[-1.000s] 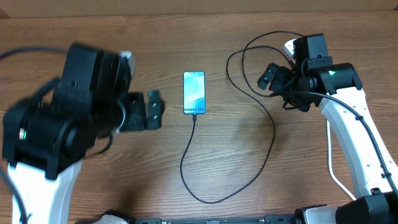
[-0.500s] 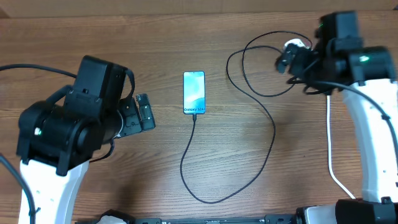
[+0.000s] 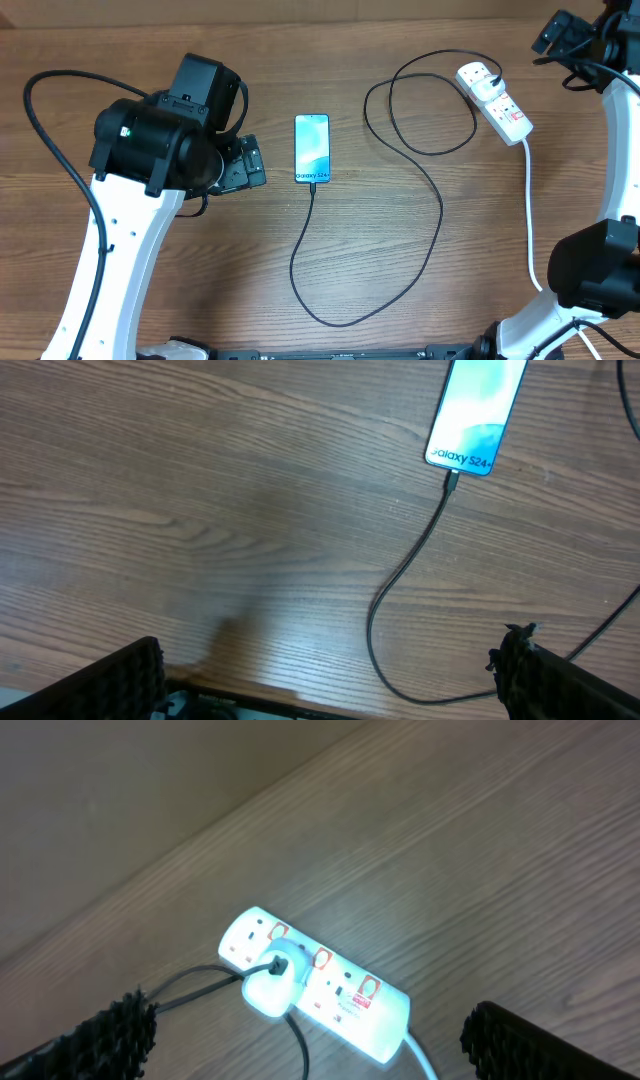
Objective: Plug charger to phone and switch on socket
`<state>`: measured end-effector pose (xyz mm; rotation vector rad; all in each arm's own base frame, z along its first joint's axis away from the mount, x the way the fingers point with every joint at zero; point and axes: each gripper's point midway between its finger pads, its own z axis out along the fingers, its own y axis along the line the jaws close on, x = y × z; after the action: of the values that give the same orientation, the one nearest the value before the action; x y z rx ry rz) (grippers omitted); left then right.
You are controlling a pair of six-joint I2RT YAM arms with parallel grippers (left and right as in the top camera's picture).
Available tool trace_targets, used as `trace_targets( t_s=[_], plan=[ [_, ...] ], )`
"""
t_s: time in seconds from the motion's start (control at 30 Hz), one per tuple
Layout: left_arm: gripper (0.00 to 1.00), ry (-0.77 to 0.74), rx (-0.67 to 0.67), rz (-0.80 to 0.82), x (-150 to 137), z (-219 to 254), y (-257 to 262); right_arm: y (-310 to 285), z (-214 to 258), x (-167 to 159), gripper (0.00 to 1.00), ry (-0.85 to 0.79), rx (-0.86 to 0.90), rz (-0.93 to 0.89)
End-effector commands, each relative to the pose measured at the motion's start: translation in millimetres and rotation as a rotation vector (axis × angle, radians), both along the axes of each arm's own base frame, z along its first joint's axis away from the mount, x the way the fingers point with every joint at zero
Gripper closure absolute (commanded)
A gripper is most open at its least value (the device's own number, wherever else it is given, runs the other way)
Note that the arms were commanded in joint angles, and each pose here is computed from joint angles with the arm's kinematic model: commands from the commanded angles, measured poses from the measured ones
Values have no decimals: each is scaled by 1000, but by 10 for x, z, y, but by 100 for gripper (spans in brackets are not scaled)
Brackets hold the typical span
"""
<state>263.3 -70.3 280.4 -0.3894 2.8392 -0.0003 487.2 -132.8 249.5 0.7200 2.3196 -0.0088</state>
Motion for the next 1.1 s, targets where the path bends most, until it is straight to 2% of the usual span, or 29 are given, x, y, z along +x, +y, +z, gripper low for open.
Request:
trace_targets(
  t_s=[0.0, 0.1, 0.23, 0.37, 0.63, 1.07],
  plan=[
    [0, 18, 14, 17, 58, -68, 12, -156, -276, 168, 0, -2, -62, -35],
    [0, 52, -25, 1, -13, -85, -54, -500, -667, 142, 0, 112, -186, -156],
    [0, 26, -30, 1, 48, -70, -70, -491, -1345, 251, 0, 213, -139, -128],
    [0, 26, -30, 1, 48, -70, -70, -446, -1479, 276, 0, 226, -111, -109],
    [1, 26, -30, 1, 47, -70, -70, -397, -2093, 225, 0, 341, -69, -88],
    [0, 26, -30, 1, 47, -70, -70, -357, -2189, 308, 0, 315, -27, -73]
  ],
)
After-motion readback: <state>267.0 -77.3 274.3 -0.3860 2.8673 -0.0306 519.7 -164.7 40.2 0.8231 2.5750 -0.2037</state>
